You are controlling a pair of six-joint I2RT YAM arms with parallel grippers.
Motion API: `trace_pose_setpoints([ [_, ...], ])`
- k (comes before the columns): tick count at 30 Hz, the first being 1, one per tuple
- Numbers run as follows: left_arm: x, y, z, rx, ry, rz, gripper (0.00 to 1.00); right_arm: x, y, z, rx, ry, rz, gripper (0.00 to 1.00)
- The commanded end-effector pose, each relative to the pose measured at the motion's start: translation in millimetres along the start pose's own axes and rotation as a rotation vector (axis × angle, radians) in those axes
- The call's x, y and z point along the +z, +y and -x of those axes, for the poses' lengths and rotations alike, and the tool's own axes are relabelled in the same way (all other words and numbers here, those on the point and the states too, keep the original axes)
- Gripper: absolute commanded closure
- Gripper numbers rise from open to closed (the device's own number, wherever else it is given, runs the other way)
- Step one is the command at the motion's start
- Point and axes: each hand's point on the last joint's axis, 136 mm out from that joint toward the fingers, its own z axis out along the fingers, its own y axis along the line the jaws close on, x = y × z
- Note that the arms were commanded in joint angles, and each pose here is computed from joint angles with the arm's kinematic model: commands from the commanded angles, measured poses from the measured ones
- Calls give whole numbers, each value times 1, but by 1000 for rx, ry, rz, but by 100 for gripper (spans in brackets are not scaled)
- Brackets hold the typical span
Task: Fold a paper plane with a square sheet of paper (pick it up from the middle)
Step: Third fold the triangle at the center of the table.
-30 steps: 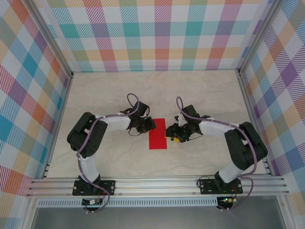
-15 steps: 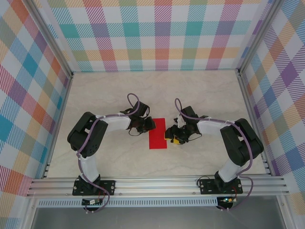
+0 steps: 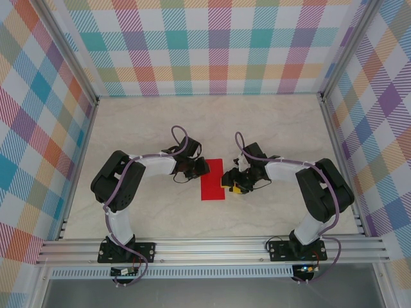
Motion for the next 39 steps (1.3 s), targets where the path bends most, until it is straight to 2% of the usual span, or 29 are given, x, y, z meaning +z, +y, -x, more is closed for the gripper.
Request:
trace_pose_setpoints([
  [1, 9, 14, -13, -4, 27, 45, 84, 0, 17, 8, -38, -6, 50, 47],
  [15, 14, 15, -18, -3, 47, 38, 84, 11, 15, 7, -13, 27, 88, 50],
  [19, 14, 16, -19, -4, 51, 39, 84, 14, 19, 5, -14, 43, 118, 54],
  [31, 10, 13, -19, 6, 49, 32, 84, 14, 25, 10, 0, 40, 136, 54],
  [39, 9, 13, -18, 9, 46, 35, 84, 3, 12, 8, -21, -21, -41, 53],
])
